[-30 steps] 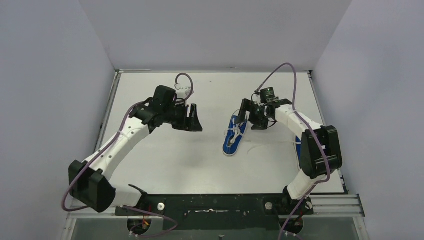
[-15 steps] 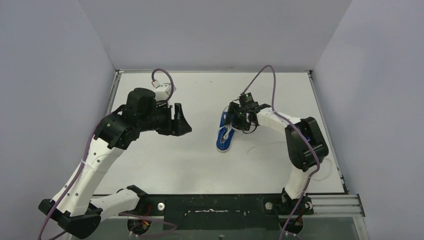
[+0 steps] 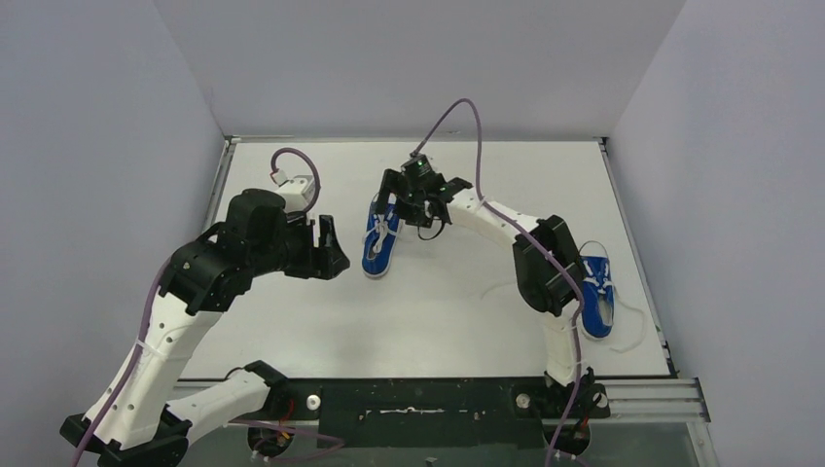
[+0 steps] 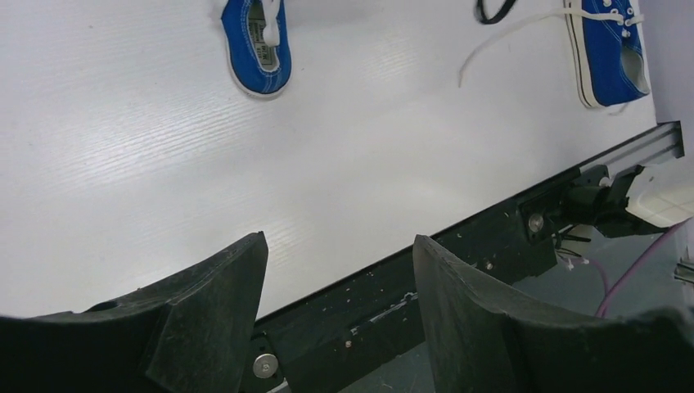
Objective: Tie the shoes
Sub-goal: Move the shoe to the center of the board.
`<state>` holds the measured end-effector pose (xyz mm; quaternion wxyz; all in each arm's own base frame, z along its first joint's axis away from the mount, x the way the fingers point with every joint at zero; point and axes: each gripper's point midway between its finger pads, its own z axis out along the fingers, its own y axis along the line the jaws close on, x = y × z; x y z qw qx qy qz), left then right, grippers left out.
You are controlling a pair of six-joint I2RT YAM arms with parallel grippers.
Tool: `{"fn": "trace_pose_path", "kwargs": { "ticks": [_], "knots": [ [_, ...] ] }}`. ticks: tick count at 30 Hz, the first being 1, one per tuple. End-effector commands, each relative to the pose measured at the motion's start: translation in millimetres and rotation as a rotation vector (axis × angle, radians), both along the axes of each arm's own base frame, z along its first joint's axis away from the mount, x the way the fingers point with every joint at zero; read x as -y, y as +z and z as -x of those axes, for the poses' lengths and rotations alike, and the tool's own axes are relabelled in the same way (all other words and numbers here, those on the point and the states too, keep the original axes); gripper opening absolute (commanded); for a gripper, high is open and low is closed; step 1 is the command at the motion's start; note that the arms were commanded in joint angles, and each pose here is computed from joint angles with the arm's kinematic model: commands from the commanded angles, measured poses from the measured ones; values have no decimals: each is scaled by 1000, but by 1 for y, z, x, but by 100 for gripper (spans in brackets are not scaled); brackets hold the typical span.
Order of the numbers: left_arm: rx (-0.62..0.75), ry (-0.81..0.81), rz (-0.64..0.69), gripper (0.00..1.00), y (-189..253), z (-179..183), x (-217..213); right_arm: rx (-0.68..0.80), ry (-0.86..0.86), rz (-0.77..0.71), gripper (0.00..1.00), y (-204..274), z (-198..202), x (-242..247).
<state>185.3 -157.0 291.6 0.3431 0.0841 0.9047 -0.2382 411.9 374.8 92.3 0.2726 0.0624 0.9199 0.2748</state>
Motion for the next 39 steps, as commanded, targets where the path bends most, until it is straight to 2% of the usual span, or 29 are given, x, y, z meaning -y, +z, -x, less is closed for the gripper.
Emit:
{"fn": "trace_pose_path", "kwargs": {
  "ticks": [1, 3, 6, 9, 11, 14, 17, 20, 23, 28, 33, 36, 39],
  "knots": [
    [67, 102, -10, 65, 13, -12, -14, -33, 49, 168, 100, 67, 11, 87],
    [68, 146, -29, 66, 12, -17, -20, -77, 59, 330, 100, 72, 36, 149],
    [72, 164, -16, 68, 16, -20, -20, -136, -46, 495, 100, 77, 69, 259],
    [88, 141, 36, 68, 22, -23, -12, -219, -260, 549, 100, 72, 103, 368],
    [92, 93, 87, 68, 25, -23, -1, -274, -425, 525, 100, 64, 127, 430],
    [78, 22, 142, 68, 23, -20, 13, -333, -512, 598, 100, 46, 141, 473],
    [62, -71, 174, 68, 20, -11, 25, -360, -617, 497, 100, 27, 143, 495],
    [65, -129, 169, 68, 18, -3, 28, -354, -656, 396, 99, 5, 137, 508],
    [70, -162, 151, 74, 17, 4, 28, -335, -619, 318, 97, -12, 129, 508],
    [40, -210, 169, 75, 9, 14, 33, -315, -524, 141, 91, -32, 128, 462],
    [20, -252, 239, 70, 4, 11, 50, -348, -498, 176, 83, -52, 145, 408],
    [-4, -249, 258, 68, -6, 5, 57, -306, -464, 186, 78, -54, 144, 372],
    [-46, -253, 279, 62, -20, -1, 68, -263, -379, 230, 74, -54, 140, 341]
  ]
}}
